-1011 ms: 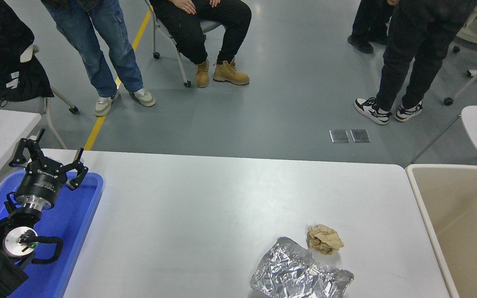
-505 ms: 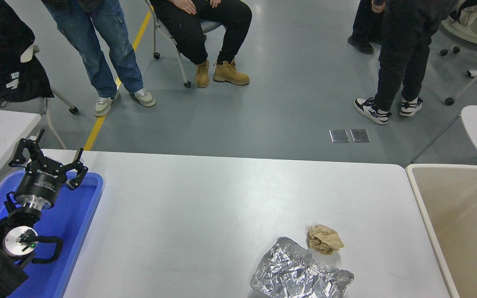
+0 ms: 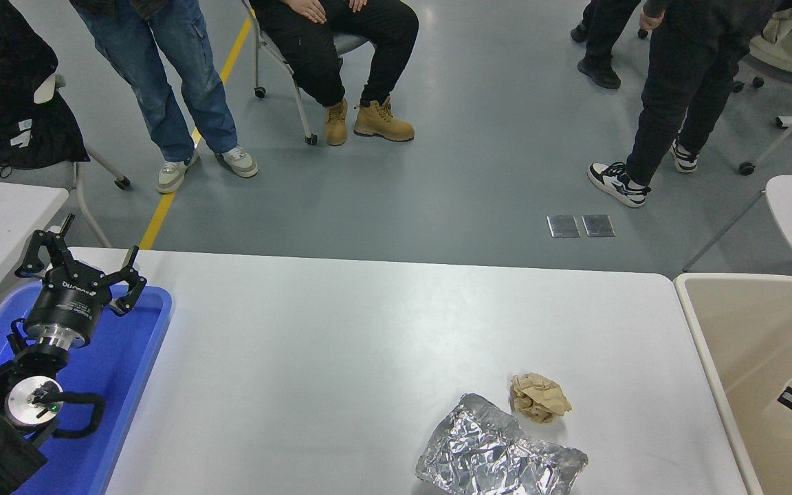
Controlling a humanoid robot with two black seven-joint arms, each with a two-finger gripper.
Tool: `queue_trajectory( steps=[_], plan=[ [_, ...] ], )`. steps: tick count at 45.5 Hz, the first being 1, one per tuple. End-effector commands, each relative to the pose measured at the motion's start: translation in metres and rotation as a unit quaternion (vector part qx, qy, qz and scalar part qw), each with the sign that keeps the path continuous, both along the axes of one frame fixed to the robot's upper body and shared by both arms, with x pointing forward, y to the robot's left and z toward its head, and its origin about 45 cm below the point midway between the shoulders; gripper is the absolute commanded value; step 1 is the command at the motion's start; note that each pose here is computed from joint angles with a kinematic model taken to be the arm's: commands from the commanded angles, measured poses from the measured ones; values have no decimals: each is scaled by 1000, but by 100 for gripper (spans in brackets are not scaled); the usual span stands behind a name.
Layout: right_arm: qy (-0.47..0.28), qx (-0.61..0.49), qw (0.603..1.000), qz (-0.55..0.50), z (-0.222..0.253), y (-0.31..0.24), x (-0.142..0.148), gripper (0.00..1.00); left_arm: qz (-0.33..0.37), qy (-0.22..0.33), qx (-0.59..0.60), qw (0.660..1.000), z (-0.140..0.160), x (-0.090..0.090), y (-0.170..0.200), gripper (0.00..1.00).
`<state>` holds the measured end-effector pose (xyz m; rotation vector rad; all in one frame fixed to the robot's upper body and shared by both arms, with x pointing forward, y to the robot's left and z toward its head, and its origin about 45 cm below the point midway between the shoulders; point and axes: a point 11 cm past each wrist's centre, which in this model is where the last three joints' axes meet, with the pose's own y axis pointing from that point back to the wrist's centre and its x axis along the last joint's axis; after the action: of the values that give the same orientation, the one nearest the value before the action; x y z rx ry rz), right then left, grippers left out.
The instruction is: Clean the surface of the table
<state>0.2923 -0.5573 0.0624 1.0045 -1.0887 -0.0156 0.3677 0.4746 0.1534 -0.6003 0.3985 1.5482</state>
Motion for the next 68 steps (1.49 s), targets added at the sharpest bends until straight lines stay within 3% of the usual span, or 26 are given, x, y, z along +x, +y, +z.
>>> queue_trajectory(
  steps=[1, 14, 21, 28, 40, 53, 68],
  plan=[
    [-4, 3, 1000, 2, -1, 5, 4, 0, 0, 0, 0, 1000, 0, 0, 0, 100],
    [-21, -9, 1000, 5, 6, 4, 11, 0, 0, 0, 0, 1000, 0, 0, 0, 100],
    [-45, -33, 998, 6, 12, 0, 14, 31, 0, 0, 0, 1000, 0, 0, 0, 100],
    [-50, -36, 998, 7, 13, 0, 15, 45, 0, 0, 0, 1000, 0, 0, 0, 100],
    [-90, -55, 994, 8, 29, -1, 31, 97, 0, 0, 0, 1000, 0, 0, 0, 100],
    [-201, -1, 978, -64, 82, -15, 69, 98, 0, 0, 0, 1000, 0, 0, 0, 100],
    [-351, 88, 926, -109, 178, -31, 118, 98, 0, 0, 0, 1000, 0, 0, 0, 100]
  ],
)
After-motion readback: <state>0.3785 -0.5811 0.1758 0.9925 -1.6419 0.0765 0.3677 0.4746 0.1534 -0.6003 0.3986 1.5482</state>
